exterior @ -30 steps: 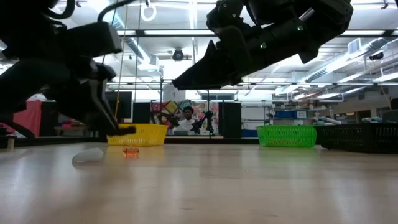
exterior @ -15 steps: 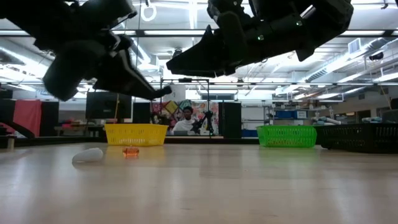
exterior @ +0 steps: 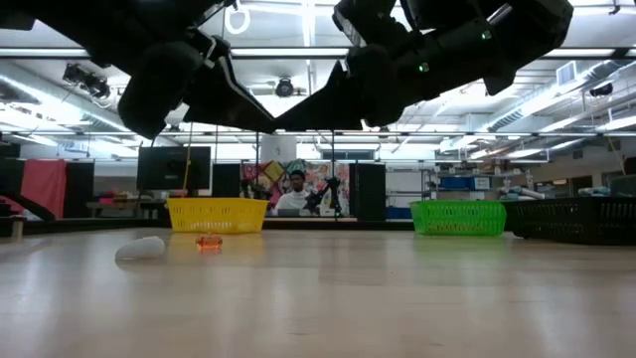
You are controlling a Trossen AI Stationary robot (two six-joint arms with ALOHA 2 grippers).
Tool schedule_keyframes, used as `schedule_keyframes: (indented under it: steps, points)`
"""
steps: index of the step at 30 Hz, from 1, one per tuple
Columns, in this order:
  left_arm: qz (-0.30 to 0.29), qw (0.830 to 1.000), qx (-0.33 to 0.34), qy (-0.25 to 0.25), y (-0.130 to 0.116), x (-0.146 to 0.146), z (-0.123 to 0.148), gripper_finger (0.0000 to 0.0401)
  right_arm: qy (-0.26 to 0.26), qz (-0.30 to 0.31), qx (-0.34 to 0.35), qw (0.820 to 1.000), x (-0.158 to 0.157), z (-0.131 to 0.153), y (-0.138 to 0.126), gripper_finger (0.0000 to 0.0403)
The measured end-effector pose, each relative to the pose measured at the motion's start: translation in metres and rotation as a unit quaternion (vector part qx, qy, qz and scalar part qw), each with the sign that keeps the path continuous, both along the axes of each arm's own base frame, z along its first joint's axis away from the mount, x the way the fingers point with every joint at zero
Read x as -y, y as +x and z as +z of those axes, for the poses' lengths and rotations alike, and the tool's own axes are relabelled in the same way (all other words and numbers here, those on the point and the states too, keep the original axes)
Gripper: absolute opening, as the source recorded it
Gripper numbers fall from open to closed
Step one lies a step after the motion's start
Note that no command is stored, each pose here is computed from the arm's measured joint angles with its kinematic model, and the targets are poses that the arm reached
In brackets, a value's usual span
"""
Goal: Sort Halloween decoration
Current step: Put the black skeleton toy into the black bin
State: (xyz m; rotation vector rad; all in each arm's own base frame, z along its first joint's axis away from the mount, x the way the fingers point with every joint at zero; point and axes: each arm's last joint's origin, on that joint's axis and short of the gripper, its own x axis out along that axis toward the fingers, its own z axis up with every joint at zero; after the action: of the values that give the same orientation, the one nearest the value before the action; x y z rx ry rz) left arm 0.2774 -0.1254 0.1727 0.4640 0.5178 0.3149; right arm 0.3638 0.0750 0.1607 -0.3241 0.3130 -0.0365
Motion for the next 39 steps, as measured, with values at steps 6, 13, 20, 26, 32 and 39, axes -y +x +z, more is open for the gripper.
schedule_keyframes:
  steps: [6,13,20,26,32,39]
  points:
    - [-0.002,1.000,0.001,0.000,-0.0004,-0.0001,0.0018,0.0000,-0.002,0.000,-0.001,1.000,-0.0004,-0.0002,-0.0002,0.0149]
    - [-0.002,1.000,0.001,0.000,-0.0004,-0.0002,0.0017,0.0000,0.000,0.004,-0.001,1.000,-0.0007,-0.0001,-0.0001,0.0115]
    - [0.000,1.000,0.000,-0.007,-0.0009,-0.0003,0.0010,0.0000,0.000,0.005,-0.001,1.000,-0.0006,-0.0002,-0.0001,0.0091]
    - [-0.004,1.000,-0.001,-0.018,-0.0009,0.0001,0.0005,0.0001,-0.001,0.005,-0.003,1.000,-0.0006,-0.0008,-0.0002,0.0088]
    - [-0.001,1.000,0.000,-0.027,-0.0011,0.0001,0.0001,0.0023,-0.001,0.005,-0.003,1.000,-0.0006,-0.0009,-0.0002,0.0084]
    - [0.002,0.999,-0.013,-0.042,-0.0034,-0.0002,-0.0037,0.0053,-0.001,0.004,-0.003,1.000,-0.0005,-0.0009,-0.0002,0.0080]
